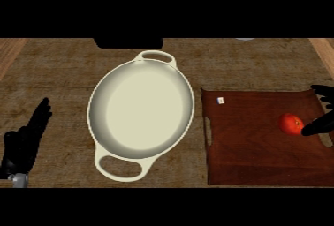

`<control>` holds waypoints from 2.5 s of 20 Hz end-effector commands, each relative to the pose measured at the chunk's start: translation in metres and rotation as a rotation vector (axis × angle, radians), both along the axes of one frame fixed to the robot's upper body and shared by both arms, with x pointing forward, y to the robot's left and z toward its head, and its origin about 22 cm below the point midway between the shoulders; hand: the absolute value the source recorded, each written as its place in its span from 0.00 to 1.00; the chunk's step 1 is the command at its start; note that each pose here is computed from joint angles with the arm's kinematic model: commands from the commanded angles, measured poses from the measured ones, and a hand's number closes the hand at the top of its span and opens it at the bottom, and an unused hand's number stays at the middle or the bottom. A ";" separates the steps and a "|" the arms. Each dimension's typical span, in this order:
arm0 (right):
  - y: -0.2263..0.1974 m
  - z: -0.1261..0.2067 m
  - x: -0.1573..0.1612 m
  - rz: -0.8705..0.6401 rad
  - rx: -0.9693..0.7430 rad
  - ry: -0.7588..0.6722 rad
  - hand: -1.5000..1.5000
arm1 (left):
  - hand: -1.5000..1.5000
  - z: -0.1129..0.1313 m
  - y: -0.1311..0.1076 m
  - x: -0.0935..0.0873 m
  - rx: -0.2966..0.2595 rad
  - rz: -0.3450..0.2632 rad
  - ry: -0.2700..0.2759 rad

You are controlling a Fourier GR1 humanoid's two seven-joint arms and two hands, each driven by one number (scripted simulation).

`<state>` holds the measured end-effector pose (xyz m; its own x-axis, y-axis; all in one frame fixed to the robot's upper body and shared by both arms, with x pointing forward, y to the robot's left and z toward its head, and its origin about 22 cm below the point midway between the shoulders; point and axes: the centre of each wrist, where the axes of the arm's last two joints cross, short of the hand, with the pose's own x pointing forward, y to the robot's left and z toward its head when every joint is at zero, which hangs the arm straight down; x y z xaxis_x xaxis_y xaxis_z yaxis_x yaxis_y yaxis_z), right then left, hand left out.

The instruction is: Pick the tomato from the tray and place it in the pot

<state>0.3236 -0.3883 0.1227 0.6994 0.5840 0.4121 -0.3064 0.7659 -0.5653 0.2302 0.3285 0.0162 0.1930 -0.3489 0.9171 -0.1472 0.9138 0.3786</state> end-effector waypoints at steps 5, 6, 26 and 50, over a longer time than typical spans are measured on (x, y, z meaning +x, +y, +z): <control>0.019 -0.030 0.031 0.027 -0.046 0.082 0.00 | 0.50 -0.002 -0.006 -0.002 0.008 0.008 -0.022; 0.015 -0.029 0.020 0.042 -0.031 0.099 0.00 | 0.50 -0.002 -0.008 0.006 0.000 -0.002 0.003; 0.025 -0.082 0.014 0.027 -0.032 0.173 0.00 | 0.50 -0.001 -0.001 0.009 -0.004 0.005 0.001; 0.377 -0.021 -0.004 0.998 -0.265 -0.342 1.00 | 0.50 0.009 -0.036 0.027 -0.005 -0.158 0.005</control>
<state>0.3546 -0.0829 0.0818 -0.0569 0.9383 0.3411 -0.5908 0.2438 -0.7691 0.2486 0.3055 0.0234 0.1550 -0.3682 0.9167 -0.0402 0.9248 0.3782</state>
